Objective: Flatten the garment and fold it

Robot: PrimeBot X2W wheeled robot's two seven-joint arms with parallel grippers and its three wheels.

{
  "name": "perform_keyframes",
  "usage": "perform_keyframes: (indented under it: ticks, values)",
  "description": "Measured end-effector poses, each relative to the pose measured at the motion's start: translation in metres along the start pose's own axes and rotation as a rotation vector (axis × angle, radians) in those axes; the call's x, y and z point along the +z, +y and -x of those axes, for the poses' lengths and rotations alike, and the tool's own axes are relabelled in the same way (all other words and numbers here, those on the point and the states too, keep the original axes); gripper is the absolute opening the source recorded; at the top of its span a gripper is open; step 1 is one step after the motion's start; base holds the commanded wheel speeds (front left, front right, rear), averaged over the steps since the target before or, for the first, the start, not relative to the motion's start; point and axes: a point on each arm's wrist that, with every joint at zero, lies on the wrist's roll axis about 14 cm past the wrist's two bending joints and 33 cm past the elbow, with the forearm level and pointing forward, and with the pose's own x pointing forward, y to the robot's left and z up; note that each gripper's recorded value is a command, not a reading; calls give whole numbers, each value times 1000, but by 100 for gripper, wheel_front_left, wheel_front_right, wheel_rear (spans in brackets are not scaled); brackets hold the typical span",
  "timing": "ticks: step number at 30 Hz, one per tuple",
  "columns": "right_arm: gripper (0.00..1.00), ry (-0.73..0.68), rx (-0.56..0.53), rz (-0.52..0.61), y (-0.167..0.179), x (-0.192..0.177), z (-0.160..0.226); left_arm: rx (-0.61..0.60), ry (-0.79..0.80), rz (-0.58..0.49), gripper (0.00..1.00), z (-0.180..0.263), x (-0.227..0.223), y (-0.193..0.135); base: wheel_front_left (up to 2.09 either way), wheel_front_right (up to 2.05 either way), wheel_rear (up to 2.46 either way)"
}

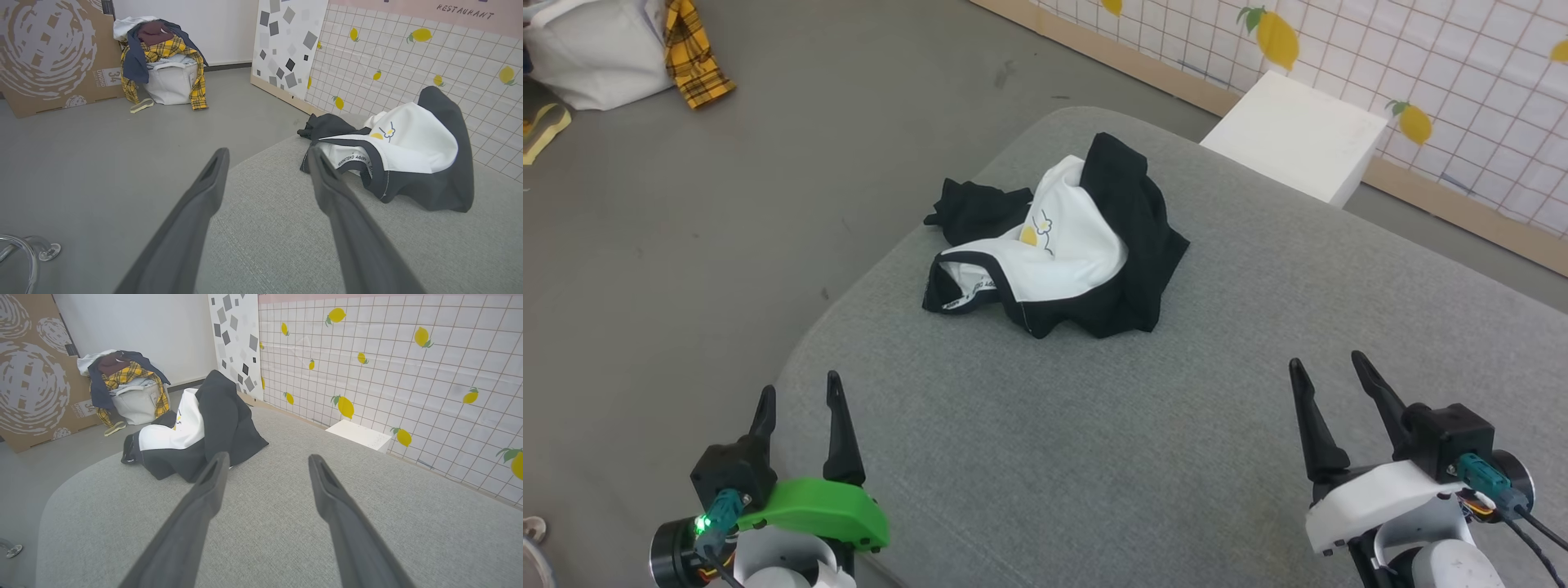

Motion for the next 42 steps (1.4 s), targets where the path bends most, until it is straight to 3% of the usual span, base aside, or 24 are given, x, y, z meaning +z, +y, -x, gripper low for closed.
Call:
perform_keyframes:
  ticks: [15, 19, 27, 32, 36, 42]
  values:
    - [100, -18, 21, -22, 3, 1, -16, 24, 16, -5, 100, -1, -5, 3, 0, 0, 0]
    - [100, -19, 0, -30, -8, -1, -21, -38, -20, 15, 100, -28, 8, -18, 0, 0, 0]
    - [100, -21, -44, -33, -35, -9, -36, -238, -25, 11, 100, -122, 50, -84, 0, 0, 0]
    - [100, -12, -98, -43, -60, -19, -36, -333, 122, -26, 100, -172, 38, -119, 0, 0, 0]
    - [100, 11, -159, -55, -84, -34, -27, -371, 355, -69, 100, -193, -6, -140, 0, 0, 0]
    - [100, 30, -246, -79, -116, -52, -11, -280, 754, -117, 100, -194, -94, -129, 0, 0, 0]
